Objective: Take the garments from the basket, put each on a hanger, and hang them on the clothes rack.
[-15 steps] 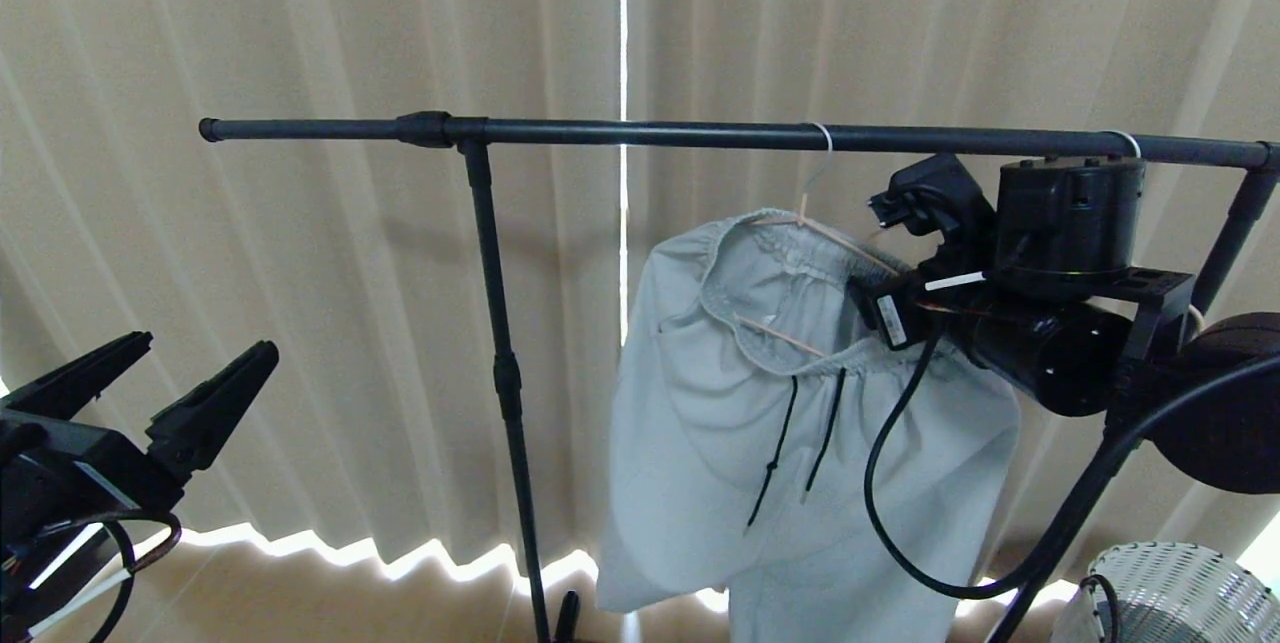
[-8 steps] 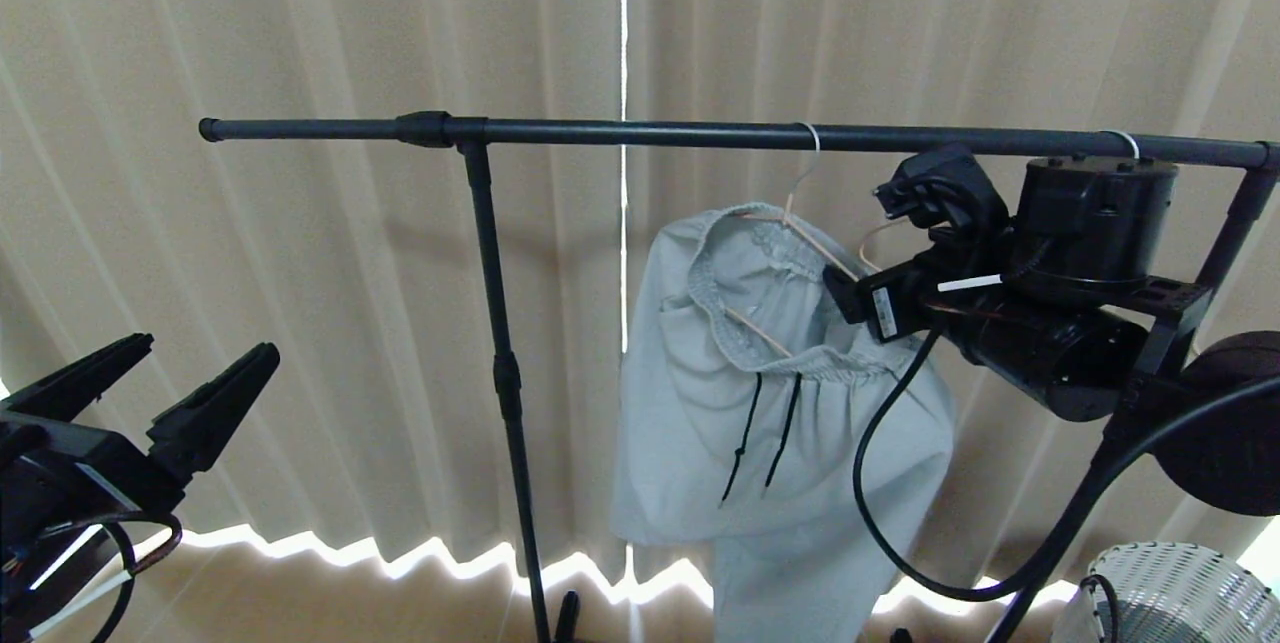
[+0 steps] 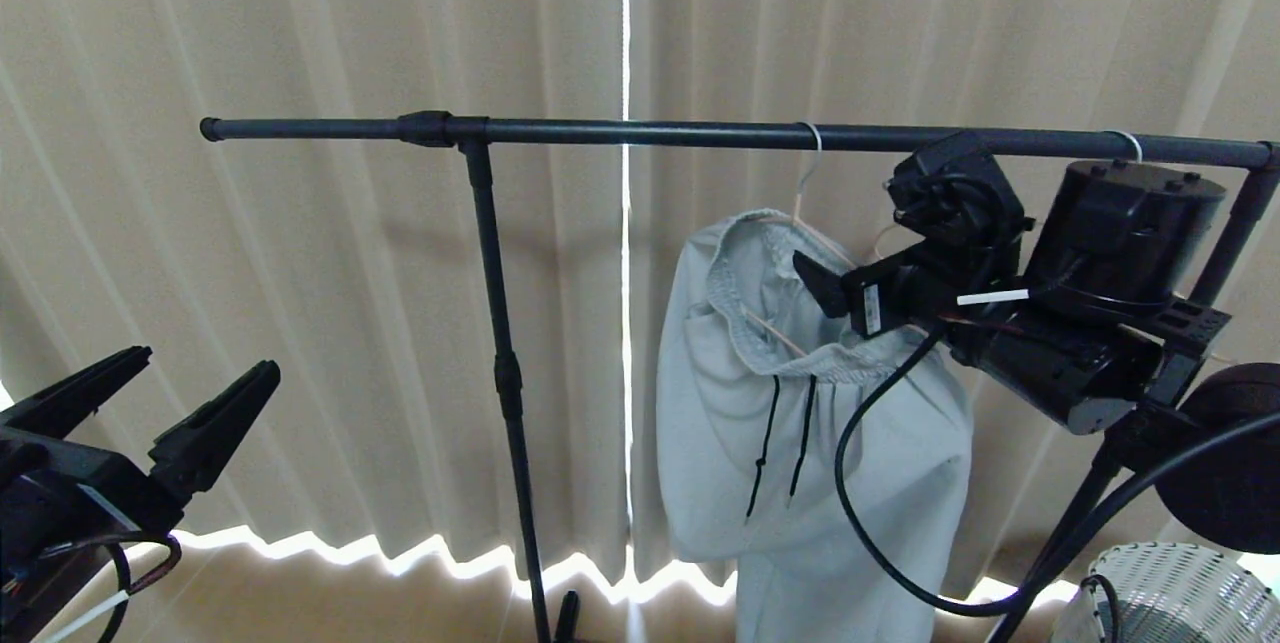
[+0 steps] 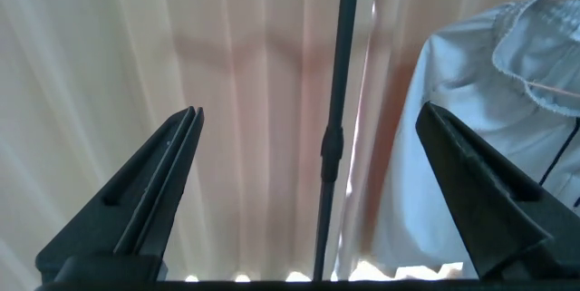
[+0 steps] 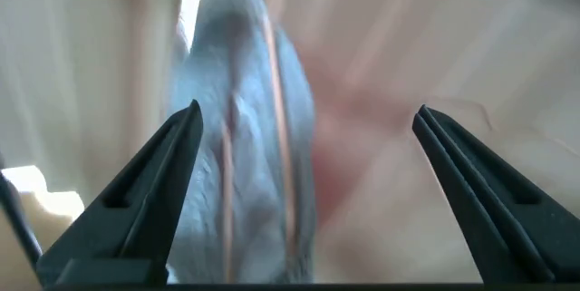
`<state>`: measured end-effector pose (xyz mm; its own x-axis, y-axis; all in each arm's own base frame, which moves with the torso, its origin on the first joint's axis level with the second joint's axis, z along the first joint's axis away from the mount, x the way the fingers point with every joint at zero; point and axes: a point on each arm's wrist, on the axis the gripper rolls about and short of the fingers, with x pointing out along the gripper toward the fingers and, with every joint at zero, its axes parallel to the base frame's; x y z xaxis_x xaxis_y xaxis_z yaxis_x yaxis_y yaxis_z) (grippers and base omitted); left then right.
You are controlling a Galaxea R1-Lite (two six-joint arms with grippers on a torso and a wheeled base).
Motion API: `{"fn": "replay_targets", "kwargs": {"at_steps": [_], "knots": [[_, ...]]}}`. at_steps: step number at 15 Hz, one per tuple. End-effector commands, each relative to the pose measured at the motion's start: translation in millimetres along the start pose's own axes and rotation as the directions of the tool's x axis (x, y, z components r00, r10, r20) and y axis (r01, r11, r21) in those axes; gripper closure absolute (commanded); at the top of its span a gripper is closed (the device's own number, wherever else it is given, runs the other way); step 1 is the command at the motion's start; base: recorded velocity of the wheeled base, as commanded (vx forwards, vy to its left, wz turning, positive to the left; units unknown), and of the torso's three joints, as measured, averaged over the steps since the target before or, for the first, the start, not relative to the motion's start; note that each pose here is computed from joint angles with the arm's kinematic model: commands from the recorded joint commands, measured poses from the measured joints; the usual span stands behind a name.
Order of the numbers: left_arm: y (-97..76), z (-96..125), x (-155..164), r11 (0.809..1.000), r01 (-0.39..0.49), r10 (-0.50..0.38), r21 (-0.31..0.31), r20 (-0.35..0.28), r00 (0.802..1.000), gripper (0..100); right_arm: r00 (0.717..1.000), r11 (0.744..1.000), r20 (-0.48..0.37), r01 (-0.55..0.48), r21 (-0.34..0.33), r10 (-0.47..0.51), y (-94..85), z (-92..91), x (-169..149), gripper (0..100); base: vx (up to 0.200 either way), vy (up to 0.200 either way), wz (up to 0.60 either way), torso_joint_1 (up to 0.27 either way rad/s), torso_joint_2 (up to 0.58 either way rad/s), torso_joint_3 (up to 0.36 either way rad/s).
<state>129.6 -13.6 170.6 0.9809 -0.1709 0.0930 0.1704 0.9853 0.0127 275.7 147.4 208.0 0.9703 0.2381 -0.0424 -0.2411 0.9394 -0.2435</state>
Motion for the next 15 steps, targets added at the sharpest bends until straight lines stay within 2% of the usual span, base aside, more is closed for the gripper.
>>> {"fn": "replay_targets", "kwargs": {"at_steps": [1, 5, 7, 8, 9, 11, 13, 15], "knots": [[-0.4, 2, -5, 1.000, 0.000, 0.000, 0.003, 0.019, 1.000, 0, 1.000, 1.000, 0.028, -0.012, 0.006, 0.012, -2.7, 1.4, -11, 0, 0.000, 0.000, 0.00, 0.000, 0.00, 0.000], [0.7, 2, -4, 1.000, -0.010, 0.010, 0.001, 0.014, 1.000, 0, 0.998, 1.000, 0.062, -0.012, 0.025, 0.010, -19.9, -4.0, -73, 0, 0.000, 0.000, 0.00, 0.000, 0.00, 0.000], [3.4, -9, -1, 1.000, -0.031, 0.031, -0.006, -0.058, 0.998, 0, 0.993, 0.999, 0.115, -0.030, 0.044, 0.025, -31.7, -4.3, -116, 0, 0.000, 0.000, 0.00, 0.000, 0.00, 0.000], [3.4, -12, -3, 0.999, -0.032, 0.032, -0.005, -0.078, 0.996, 0, 0.992, 0.998, 0.120, -0.037, 0.043, 0.031, -34.2, -7.3, -126, 0, 0.000, 0.000, 0.00, 0.000, 0.00, 0.000], [2.9, -18, -7, 0.999, -0.032, 0.032, -0.002, -0.098, 0.995, 0, 0.993, 0.998, 0.116, -0.039, 0.040, 0.034, -38.8, -18.5, -147, 0, 0.000, 0.000, 0.00, 0.000, 0.00, 0.000], [4.1, -13, -8, 0.998, -0.044, 0.047, 0.041, -0.074, 0.996, 0, 0.998, 0.998, 0.035, -0.052, 0.022, 0.051, -38.2, -48.7, -171, 0, 0.000, 0.000, 0.00, 0.000, 0.00, 0.000], [7.5, -15, -8, 0.992, -0.070, 0.079, 0.103, -0.088, 0.993, 0, 0.999, 0.999, -0.019, -0.036, 0.014, 0.036, -40.5, -55.7, -171, 0, 0.000, 0.000, 0.00, 0.000, 0.00, 0.000], [8.3, -19, -8, 0.991, -0.072, 0.085, 0.109, -0.121, 0.989, 0, 0.996, 1.000, -0.085, -0.001, 0.010, 0.001, -45.9, -66.3, -165, 0, 0.000, 0.000, 0.00, 0.000, 0.00, 0.000]]}}
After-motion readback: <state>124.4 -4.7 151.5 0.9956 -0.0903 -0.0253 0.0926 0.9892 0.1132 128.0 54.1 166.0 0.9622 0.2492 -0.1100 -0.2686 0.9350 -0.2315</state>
